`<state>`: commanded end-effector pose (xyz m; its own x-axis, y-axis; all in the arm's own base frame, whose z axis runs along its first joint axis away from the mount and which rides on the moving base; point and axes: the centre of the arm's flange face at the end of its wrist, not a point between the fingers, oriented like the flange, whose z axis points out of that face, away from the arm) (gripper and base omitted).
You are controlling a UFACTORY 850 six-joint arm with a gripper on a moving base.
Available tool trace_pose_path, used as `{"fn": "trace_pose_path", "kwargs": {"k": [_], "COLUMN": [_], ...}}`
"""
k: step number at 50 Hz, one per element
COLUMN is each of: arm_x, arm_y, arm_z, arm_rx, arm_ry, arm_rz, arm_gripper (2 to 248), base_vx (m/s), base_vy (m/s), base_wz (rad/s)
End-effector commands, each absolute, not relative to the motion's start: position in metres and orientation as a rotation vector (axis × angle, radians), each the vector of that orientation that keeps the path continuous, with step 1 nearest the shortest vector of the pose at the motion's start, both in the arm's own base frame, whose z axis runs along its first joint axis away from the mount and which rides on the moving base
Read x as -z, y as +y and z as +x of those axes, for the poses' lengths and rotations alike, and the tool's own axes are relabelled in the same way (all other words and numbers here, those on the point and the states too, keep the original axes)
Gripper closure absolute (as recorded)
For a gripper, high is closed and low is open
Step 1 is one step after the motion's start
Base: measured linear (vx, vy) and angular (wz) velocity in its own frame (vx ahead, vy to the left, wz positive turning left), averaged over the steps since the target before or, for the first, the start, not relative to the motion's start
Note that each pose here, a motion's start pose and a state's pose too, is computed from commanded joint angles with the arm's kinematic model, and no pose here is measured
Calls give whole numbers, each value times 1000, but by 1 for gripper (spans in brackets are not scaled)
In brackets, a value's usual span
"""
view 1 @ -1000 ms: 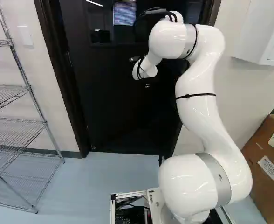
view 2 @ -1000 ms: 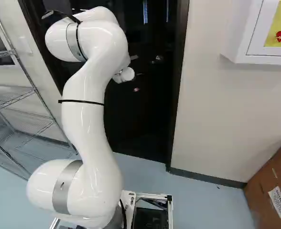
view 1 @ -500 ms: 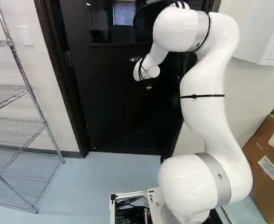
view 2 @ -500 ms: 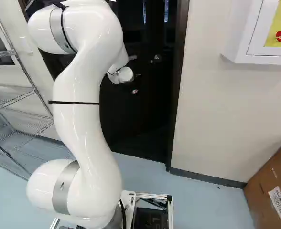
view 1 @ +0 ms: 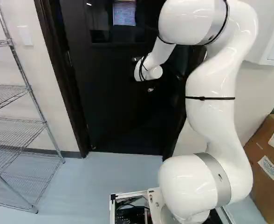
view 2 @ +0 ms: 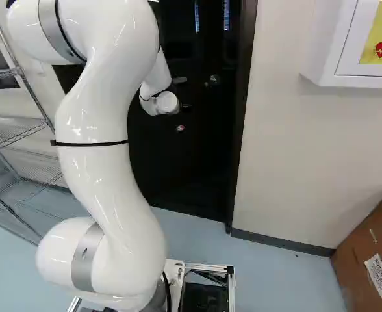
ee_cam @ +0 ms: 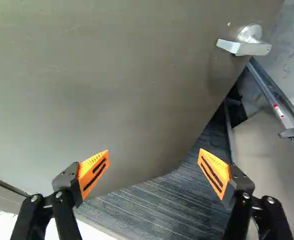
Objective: Open the door and move inside
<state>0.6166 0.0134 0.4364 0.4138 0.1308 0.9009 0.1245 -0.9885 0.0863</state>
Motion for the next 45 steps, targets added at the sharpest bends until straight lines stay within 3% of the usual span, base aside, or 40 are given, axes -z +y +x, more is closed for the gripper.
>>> {"fn": "trace_pose_path", "kwargs": {"k": [45], "arm_x": [-452], "arm_y": [9], "arm_z": [531], "arm_rx": [-1778], "arm_ry": [54], "arm_rz": [2598], "arm_gripper": [3], "base_vx": [0], "base_vy": [0], "base_wz": [0]}}
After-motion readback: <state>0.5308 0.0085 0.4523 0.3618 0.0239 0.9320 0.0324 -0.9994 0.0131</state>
